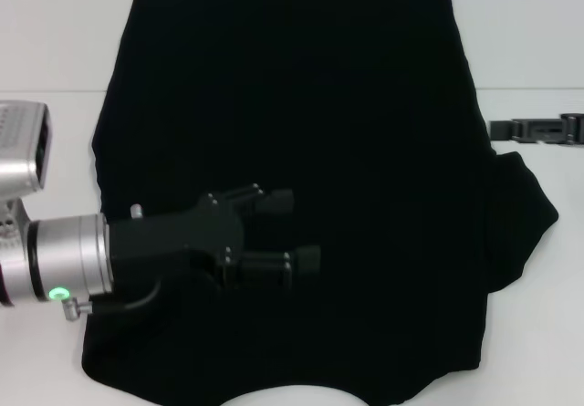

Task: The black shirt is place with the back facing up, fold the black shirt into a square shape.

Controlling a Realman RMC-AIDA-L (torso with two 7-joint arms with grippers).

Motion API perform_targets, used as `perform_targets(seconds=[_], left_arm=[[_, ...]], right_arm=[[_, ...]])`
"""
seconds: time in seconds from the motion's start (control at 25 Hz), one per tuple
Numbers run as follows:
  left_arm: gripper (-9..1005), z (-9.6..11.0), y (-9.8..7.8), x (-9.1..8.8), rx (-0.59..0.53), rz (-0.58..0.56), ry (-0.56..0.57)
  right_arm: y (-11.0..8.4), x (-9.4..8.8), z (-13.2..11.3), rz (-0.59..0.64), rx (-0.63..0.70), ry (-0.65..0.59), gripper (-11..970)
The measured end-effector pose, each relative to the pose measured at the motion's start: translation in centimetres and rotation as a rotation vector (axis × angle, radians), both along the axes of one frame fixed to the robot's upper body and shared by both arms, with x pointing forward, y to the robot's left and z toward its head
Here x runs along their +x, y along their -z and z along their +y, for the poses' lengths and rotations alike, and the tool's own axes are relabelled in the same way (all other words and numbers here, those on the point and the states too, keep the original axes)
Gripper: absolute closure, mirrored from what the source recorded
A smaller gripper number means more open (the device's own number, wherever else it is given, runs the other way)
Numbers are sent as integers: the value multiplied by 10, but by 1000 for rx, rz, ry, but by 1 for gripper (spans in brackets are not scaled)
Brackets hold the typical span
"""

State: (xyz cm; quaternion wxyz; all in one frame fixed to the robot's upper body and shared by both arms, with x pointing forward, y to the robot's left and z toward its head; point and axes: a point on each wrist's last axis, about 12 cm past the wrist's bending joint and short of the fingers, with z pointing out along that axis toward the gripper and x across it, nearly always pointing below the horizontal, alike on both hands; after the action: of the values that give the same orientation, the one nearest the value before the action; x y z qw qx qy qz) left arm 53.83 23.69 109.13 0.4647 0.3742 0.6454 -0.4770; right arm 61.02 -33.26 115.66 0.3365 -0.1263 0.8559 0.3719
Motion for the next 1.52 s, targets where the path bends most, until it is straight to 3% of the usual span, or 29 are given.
perform_targets(seconds=[0.2, 0.4, 0.84, 1.52], left_arm=[[36, -5, 7, -10, 4, -43, 26], [36, -10, 11, -15, 8, -94, 41], [37, -10, 13, -17, 3, -99, 38], [37, -5, 16, -20, 5, -85, 15]], right_arm=[[-7, -2, -25, 110, -80, 73, 78], [0, -5, -35, 210, -192, 112, 78], [33, -7, -19, 342, -240, 101, 78], [54, 6, 7, 332, -285, 112, 106]])
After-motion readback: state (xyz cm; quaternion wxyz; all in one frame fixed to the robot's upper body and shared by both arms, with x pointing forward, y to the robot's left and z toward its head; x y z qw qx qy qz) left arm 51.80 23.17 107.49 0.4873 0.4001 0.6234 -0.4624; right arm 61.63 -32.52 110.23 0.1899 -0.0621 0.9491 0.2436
